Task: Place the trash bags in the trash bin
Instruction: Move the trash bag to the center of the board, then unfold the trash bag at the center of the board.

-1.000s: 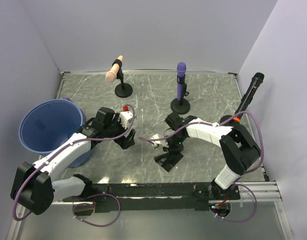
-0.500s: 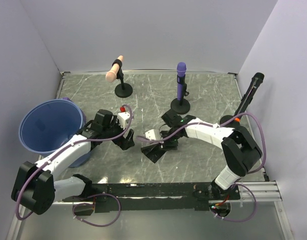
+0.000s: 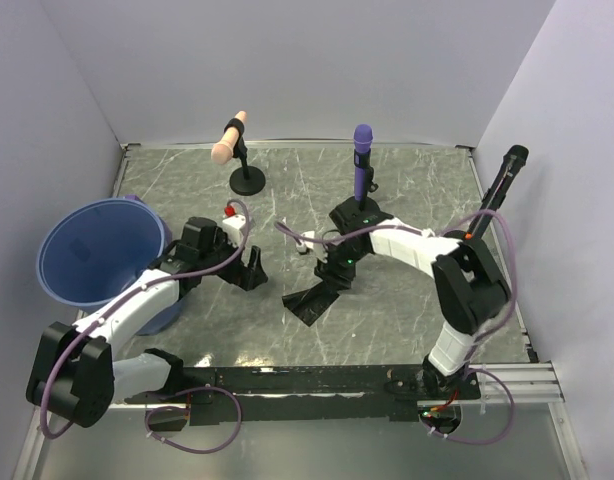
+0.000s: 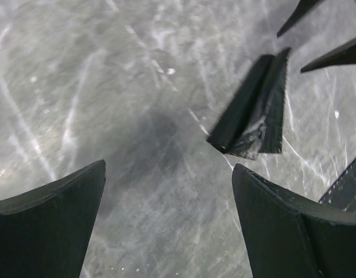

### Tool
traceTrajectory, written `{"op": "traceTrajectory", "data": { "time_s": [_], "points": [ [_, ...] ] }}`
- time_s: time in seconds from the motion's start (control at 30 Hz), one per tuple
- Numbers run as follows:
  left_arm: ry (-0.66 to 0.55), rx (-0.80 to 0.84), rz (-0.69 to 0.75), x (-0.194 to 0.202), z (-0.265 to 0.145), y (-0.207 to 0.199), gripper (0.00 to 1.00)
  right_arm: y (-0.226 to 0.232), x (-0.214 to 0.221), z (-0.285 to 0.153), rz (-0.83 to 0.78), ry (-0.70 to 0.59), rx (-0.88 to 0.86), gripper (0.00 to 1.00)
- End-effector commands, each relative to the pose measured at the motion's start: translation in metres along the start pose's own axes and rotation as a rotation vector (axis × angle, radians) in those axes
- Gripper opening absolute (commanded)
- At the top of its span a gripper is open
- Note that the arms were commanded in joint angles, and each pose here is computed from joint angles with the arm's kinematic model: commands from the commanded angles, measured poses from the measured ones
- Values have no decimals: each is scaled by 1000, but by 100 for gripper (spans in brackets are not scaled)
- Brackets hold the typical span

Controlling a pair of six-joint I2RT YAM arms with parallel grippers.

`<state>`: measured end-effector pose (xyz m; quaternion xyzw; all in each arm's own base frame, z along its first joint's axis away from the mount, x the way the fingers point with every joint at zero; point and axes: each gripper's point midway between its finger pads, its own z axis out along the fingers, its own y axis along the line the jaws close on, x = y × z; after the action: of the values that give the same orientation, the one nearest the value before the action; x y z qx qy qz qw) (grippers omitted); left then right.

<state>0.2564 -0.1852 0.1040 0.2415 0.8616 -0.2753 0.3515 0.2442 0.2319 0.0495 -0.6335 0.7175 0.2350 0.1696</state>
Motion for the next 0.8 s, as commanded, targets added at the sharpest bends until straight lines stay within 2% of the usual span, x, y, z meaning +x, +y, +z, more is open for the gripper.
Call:
{"op": "traceTrajectory", "data": {
  "time_s": [0.0, 0.1, 0.3, 0.5, 0.53, 0.6, 0.63, 0.77],
  "points": [
    [-54, -19, -97, -10, -2, 9, 94, 6, -21, 12, 67, -46, -100, 51],
    [-60, -30, -126, -8, -1, 14, 95, 7, -11, 18, 98, -8, -120, 46],
    [-56, -27, -148, -2, 2, 16, 94, 28, 1, 17, 218, 27, -203, 46],
    [-54, -35, -166, 2, 4, 18, 94, 32, -5, 25, 271, 1, -252, 41],
    [-54, -37, -167, 2, 4, 18, 94, 32, -5, 27, 283, 17, -255, 36],
    [-55, -27, -167, 3, 5, 17, 94, 27, -6, 26, 274, 21, -243, 9],
    [-53, -17, -163, 4, 6, 16, 94, 22, -8, 22, 247, 19, -214, 3],
    [-23, 65, -137, 6, 11, 4, 94, -7, -14, -4, -26, 45, -32, 5]
  ]
}}
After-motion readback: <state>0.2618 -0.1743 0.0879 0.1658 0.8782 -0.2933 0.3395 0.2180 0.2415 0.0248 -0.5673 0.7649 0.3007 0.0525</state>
